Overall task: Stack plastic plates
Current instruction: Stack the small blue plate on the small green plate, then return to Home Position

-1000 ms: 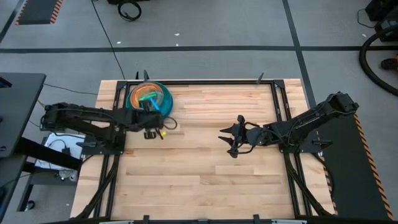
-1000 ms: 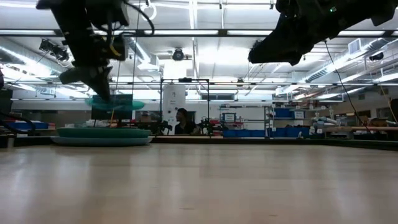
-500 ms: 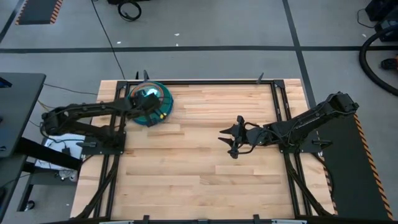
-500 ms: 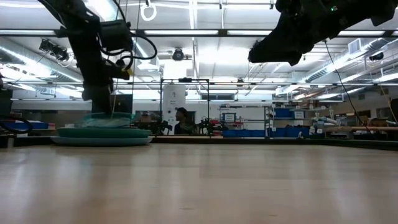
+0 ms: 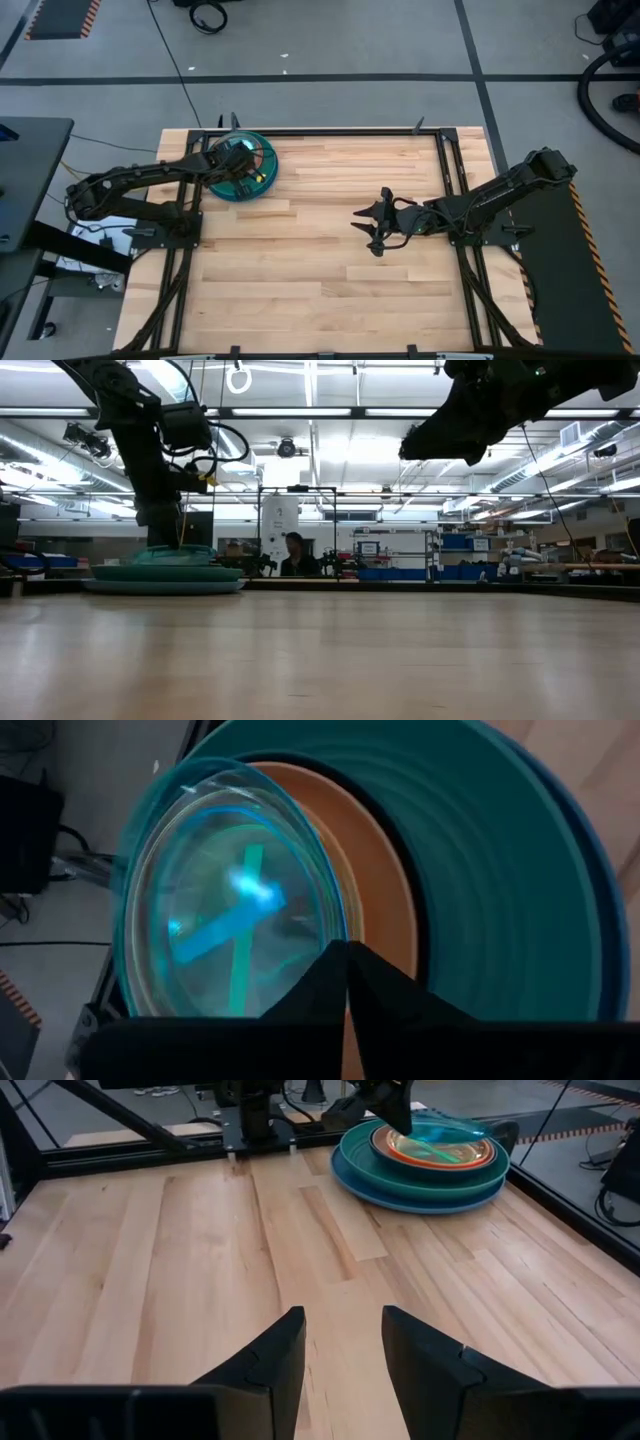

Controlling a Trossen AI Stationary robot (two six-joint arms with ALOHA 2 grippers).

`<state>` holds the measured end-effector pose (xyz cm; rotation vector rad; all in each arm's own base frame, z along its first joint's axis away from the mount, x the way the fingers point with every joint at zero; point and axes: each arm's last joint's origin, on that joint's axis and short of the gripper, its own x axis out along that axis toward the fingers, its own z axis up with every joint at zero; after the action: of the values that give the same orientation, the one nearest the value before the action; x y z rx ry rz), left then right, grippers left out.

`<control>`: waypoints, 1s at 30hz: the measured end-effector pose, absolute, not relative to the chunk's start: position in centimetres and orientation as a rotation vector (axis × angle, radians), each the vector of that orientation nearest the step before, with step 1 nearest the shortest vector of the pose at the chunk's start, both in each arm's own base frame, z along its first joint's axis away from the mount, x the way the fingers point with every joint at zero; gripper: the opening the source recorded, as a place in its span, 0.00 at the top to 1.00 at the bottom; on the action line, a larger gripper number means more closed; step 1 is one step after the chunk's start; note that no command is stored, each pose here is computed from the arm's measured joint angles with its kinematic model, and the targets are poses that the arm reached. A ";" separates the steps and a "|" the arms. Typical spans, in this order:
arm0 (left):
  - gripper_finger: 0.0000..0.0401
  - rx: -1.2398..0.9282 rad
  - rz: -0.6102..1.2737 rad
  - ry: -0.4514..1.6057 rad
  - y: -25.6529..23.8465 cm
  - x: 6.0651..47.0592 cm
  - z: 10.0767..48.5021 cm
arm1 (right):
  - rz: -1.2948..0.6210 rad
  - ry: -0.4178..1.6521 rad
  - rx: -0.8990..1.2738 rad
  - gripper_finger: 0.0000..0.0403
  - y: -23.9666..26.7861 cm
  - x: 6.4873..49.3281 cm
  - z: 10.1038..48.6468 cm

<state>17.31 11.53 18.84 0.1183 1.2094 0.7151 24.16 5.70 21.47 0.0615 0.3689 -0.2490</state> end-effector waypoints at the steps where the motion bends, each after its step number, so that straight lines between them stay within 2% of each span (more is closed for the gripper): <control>1: 0.94 0.119 0.717 1.210 11.5 17.3 18.8 | -0.249 0.369 0.062 0.64 5.7 24.2 21.5; 8: 0.71 0.109 0.720 1.204 11.4 17.4 19.0 | -0.249 0.369 0.062 0.64 5.7 24.2 21.5; 12: 0.64 0.090 0.714 1.150 11.4 18.2 20.3 | -0.242 0.390 0.053 0.64 5.8 24.0 21.3; 20: 0.67 0.001 0.481 0.866 9.8 19.9 21.3 | -0.276 0.360 0.046 0.65 6.3 22.0 22.0; 30: 0.72 0.022 0.427 0.678 8.0 18.9 23.8 | -0.263 0.292 0.125 0.72 4.2 18.8 22.0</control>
<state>18.88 7.96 23.84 0.0217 0.6779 0.4272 18.77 4.21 21.98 0.1249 0.2924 -0.2630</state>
